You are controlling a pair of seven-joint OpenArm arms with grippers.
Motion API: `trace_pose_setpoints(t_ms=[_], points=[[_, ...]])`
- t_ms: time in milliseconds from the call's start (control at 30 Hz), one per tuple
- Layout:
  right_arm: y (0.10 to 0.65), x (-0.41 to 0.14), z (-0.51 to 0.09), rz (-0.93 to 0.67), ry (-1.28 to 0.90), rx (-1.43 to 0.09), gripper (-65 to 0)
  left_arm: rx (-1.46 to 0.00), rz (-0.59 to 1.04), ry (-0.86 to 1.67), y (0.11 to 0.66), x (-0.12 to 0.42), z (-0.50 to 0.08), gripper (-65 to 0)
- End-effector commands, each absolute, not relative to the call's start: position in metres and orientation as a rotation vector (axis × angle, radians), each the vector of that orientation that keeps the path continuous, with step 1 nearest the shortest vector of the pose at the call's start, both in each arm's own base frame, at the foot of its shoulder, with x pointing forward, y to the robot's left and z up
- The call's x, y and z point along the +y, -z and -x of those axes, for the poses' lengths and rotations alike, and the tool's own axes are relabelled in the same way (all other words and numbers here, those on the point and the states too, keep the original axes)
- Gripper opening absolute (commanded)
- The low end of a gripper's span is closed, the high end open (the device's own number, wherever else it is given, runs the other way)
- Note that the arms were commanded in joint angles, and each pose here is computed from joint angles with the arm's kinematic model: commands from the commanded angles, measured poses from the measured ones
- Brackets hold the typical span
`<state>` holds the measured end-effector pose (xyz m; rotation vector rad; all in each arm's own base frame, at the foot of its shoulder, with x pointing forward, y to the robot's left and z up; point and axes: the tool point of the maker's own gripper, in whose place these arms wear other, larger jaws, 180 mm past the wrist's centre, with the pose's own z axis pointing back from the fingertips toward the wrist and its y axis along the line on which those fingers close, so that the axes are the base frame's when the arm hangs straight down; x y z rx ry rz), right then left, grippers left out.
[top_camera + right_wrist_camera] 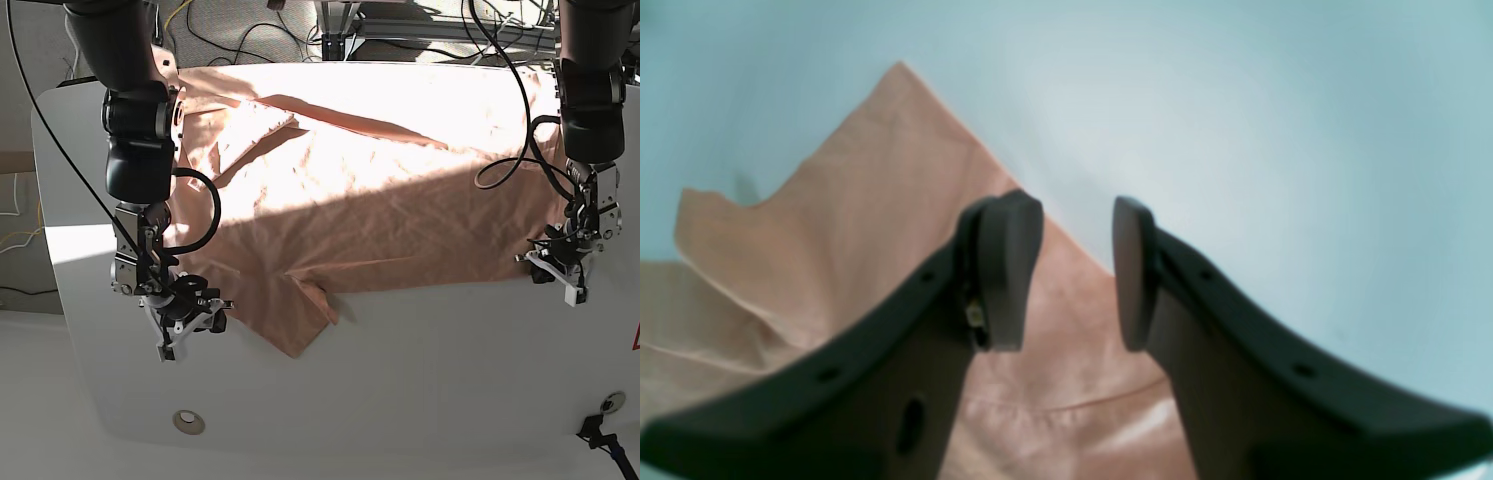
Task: Fold the T-shirt properly
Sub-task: 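Release the shoulders and move both grippers to the shirt's hem corners, then grasp the hem corners and fold the hem over toward the collar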
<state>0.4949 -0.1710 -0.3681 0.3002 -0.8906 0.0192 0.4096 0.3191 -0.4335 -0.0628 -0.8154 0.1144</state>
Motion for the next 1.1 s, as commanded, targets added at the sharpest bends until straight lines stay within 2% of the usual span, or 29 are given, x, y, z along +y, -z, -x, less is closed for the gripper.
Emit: trace_pose_setpoints(t_ms=[0, 333, 733, 800, 867, 933, 1000, 1067], points=[[0.364, -0.171, -0.508, -0.314, -0.006, -0.929, -43.9, -0.722, 0.032, -0.073, 0.444, 0.320, -0.395, -58.3], [0.408, -0.169, -0.489, -0.334, 0.056, -0.888, -43.9, -0.749, 0.026, -0.024, 0.439, 0.313, -0.390, -58.5], [0.413, -0.143, -0.487, -0.376, 0.046, -0.873, -45.0, -0.752, 0.014, -0.022, 0.436, 0.319, -0.389, -58.5], [0.412, -0.143, -0.487, -0.376, 0.047, -0.878, -51.3, -0.752, 0.012, -0.022, 0.435, 0.320, -0.389, -58.5], [0.412, -0.143, -0.488, -0.375, 0.046, -0.879, -64.2, -0.752, 0.012, -0.022, 0.435, 0.320, -0.389, -58.5], [0.411, -0.143, -0.488, -0.375, 0.045, -0.880, -65.0, -0.752, 0.012, -0.022, 0.435, 0.320, -0.389, -58.9], [0.412, -0.144, -0.488, -0.359, 0.026, -0.877, -65.0, -0.761, 0.012, -0.021, 0.433, 0.320, -0.391, -65.0], [0.403, -0.144, -0.493, -0.339, -0.007, -0.904, -65.0, -0.785, 0.007, -0.012, 0.425, 0.321, -0.396, -65.0]])
